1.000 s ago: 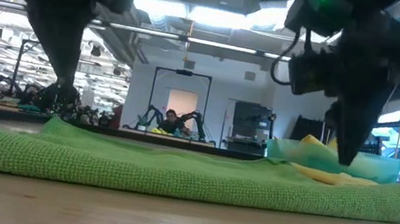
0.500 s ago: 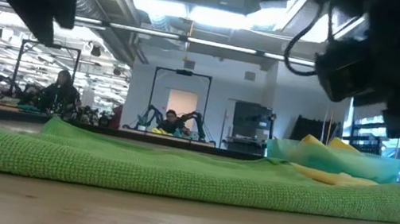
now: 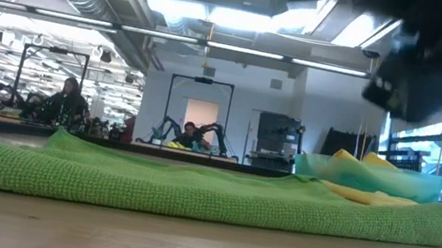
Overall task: Fold microfiber towels
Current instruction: Fold the green microfiber cloth
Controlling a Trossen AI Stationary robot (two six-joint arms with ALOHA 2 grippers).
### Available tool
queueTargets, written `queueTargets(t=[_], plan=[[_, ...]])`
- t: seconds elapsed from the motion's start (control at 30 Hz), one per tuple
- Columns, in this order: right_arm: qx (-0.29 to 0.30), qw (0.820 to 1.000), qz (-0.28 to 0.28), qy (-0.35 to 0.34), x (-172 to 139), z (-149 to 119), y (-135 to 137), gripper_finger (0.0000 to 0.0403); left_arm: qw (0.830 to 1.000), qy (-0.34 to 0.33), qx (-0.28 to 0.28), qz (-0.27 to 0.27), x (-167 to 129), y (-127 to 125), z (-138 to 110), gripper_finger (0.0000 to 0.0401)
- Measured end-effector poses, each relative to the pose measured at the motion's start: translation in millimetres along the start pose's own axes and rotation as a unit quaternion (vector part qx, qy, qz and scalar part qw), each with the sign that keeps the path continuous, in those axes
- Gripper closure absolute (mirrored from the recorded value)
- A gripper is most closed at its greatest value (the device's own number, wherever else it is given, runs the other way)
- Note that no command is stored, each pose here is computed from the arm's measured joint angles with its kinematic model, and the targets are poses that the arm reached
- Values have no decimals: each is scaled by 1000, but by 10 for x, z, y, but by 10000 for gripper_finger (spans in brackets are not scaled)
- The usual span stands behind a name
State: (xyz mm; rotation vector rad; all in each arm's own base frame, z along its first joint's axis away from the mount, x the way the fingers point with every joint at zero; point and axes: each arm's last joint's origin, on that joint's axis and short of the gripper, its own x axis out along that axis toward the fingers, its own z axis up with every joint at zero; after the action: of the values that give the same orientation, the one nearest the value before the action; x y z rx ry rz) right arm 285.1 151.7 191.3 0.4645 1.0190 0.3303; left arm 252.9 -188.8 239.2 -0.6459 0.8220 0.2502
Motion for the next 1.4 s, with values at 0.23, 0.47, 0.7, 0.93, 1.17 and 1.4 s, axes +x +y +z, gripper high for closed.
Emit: queueTargets(t=[0.23, 0.47, 0.7, 0.93, 1.17, 1.4], plan=[[17, 999, -43, -23, -55, 58, 144, 193, 990, 29, 131, -48, -1, -69, -17, 248], [138, 984, -84, -71, -64, 82, 118, 193, 957, 106, 265, -43, 270, -47, -239, 248], [191, 976, -86, -62, -62, 55, 111, 193, 947, 132, 292, -24, 490, -25, -408, 246], [225, 969, -81, -69, -62, 61, 117, 193, 934, 117, 338, -16, 683, -17, -462, 247], [238, 966, -77, -72, -62, 69, 124, 193, 925, 141, 354, 1, 824, 41, -552, 247], [196, 974, -78, -82, -105, 141, 200, 193, 932, 112, 345, 22, 812, 44, -518, 247]])
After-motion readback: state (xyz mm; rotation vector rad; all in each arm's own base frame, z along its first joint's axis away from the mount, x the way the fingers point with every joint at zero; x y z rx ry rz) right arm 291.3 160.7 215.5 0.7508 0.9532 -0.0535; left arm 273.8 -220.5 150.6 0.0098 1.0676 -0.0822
